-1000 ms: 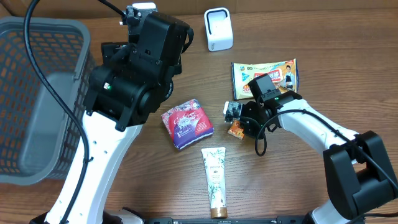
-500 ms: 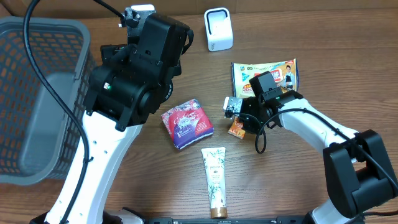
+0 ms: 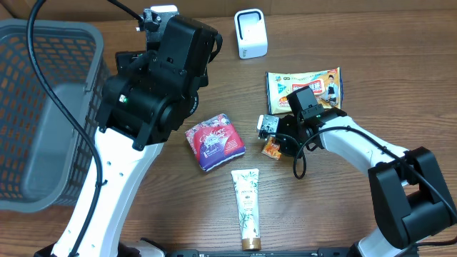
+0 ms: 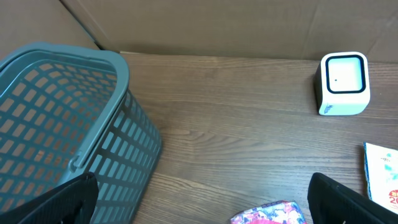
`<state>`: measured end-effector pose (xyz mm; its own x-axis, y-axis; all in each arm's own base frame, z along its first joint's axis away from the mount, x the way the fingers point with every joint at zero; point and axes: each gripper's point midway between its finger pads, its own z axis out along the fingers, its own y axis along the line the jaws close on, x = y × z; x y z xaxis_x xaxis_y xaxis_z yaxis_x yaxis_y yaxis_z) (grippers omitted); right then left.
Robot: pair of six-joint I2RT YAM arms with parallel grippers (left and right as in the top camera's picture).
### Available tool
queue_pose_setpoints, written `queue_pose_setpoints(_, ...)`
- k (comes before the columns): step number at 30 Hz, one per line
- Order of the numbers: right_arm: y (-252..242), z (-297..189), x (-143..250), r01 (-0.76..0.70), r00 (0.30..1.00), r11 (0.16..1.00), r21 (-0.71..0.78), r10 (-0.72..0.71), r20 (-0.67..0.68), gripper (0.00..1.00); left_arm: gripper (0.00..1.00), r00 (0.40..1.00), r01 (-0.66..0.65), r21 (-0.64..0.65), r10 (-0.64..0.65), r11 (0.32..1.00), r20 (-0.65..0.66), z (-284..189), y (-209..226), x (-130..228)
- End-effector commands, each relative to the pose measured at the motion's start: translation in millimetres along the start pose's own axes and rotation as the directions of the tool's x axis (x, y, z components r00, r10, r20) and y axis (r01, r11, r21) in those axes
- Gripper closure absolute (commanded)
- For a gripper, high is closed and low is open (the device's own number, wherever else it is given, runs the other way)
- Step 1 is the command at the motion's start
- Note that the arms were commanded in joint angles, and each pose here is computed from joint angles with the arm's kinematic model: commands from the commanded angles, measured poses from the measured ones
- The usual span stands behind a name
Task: Scan the item barcode
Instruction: 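Lower the right gripper and grasp the orange Kleenex pack, then adjust the grip and lift the Kleenex pack with the right gripper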
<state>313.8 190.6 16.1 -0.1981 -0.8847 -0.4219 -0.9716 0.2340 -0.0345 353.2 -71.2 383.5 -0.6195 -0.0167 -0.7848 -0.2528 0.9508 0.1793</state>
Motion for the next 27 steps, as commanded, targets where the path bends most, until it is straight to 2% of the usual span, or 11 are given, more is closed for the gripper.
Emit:
queue_pose_setpoints(1,-0.7,3.3,12.0,-0.009,0.999,1.0,0.013,0.009,-0.047,0.96,0.0,1.0,0.018,0.007,-0.018,1.0,0.003,-1.7,-1.5,-0.4)
queue_pose_setpoints(4,-15.7,-10.4,4.6,0.003,0.998,0.998,0.064,0.002,-0.067,0.96,0.0,1.0,0.027,0.007,-0.027,1.0,0.003,-1.7,-1.4,-0.3)
queue_pose_setpoints(5,-20.5,-16.9,-0.3,0.007,0.998,0.997,0.08,-0.002,-0.064,0.9,0.0,0.999,0.033,0.007,-0.033,0.999,0.002,-1.7,-1.5,-0.3)
queue_pose_setpoints(6,-23.8,-23.7,-5.7,0.011,0.998,0.996,0.089,-0.005,-0.057,0.77,0.0,0.999,0.036,0.007,-0.036,0.999,0.003,-1.7,-1.5,-0.4)
queue_pose_setpoints(7,-27.1,-32.5,-12.5,0.013,0.999,0.995,0.097,-0.008,-0.049,0.57,0.0,0.999,0.037,0.007,-0.037,0.999,0.003,-1.7,-1.5,-0.4)
queue_pose_setpoints(8,-28.8,-39.1,-16.7,0.014,0.999,0.995,0.101,-0.01,-0.046,0.26,0.0,0.999,0.037,0.007,-0.037,0.999,0.003,-1.8,-1.4,-0.5)
queue_pose_setpoints(9,-30.3,-46.2,-20.9,0.016,0.999,0.994,0.104,-0.011,-0.044,0.0,0.0,0.999,0.037,0.007,-0.037,0.999,0.003,-1.7,-1.5,-0.4)
queue_pose_setpoints(17,-10.6,-63.3,-19.4,0.052,0.995,0.999,0.013,-0.05,-0.091,0.0,0.0,0.999,0.036,0.007,-0.036,0.999,0.001,-1.8,-1.2,0.1)
queue_pose_setpoints(27,-9.8,-39.7,-16.7,0.06,0.996,0.998,-0.023,-0.062,-0.071,0.0,0.0,1.0,0.027,0.002,-0.027,1.0,-0.007,-1.7,-0.1,2.4)
